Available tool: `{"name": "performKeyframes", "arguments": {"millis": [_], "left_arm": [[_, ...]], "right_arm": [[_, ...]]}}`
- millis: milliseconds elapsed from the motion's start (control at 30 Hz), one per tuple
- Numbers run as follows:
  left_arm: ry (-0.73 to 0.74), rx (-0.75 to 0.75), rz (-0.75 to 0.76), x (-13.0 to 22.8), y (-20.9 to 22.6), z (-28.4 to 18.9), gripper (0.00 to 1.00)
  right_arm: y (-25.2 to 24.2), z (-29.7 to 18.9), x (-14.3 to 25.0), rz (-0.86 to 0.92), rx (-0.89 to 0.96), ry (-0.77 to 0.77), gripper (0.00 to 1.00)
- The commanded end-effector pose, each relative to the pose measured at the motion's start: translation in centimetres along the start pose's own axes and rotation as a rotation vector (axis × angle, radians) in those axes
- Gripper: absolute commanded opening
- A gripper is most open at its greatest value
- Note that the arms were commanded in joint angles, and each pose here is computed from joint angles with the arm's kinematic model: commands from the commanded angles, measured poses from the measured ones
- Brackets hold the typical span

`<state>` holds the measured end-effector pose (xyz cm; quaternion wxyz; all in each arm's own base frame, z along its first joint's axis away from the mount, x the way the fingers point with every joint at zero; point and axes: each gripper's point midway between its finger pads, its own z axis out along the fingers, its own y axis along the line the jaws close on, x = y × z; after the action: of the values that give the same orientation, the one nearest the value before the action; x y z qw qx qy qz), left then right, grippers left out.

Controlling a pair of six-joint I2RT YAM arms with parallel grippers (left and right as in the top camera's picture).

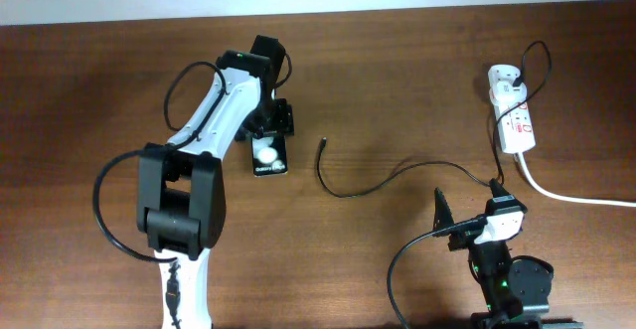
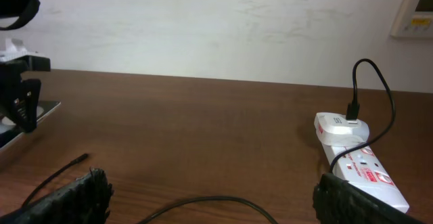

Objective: Plug charger to phone and switch on socket
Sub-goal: 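Lift the phone with the left gripper and tilt it upright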

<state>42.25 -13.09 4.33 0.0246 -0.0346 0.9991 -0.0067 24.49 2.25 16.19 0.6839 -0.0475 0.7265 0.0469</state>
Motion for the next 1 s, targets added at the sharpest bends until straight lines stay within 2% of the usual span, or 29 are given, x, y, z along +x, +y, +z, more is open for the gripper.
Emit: {"name": "performKeyframes", "arguments": {"millis": [0,100,233,400,500,600,800,867,967], "left_arm": [[-0.04,0.069,-0.006,-1.4,-1.6,-2.0,0.69],[-0.046,0.123,-0.003,-1.8,-2.6,-3.5,0.69],[0.043,0.348,0.008,-0.3,-6.4,-4.6,0.69],[0.127,0.558,0.016,1.1,-9.5,-6.3,0.69],[0.173,0.682,0.009,1.5,-10.7,-7.7,0.65],[0.201,0.756,0.008,1.8,-11.4,-8.6,0.64],[0.322,1.019,-0.003,3.2,-14.1,-12.5,0.6],[0.366,1.012,-0.075,3.2,-14.1,-12.6,0.57],[0.425,1.029,-0.146,3.3,-14.4,-13.2,0.58]], "right_arm": [[0.2,0.0,0.2,-0.006,-0.012,0.002,0.99],[0.2,0.0,0.2,-0.006,-0.012,0.002,0.99],[0.2,0.0,0.2,-0.006,-0.012,0.002,0.99],[0.2,0.0,0.2,-0.006,-0.012,0.002,0.99],[0.2,0.0,0.2,-0.006,-0.012,0.002,0.99],[0.2,0.0,0.2,-0.006,-0.012,0.002,0.99],[0.2,0.0,0.2,-0.006,-0.012,0.002,0.99],[0.2,0.0,0.2,-0.006,-0.012,0.002,0.99],[0.2,0.0,0.2,-0.006,-0.012,0.002,0.99]]}}
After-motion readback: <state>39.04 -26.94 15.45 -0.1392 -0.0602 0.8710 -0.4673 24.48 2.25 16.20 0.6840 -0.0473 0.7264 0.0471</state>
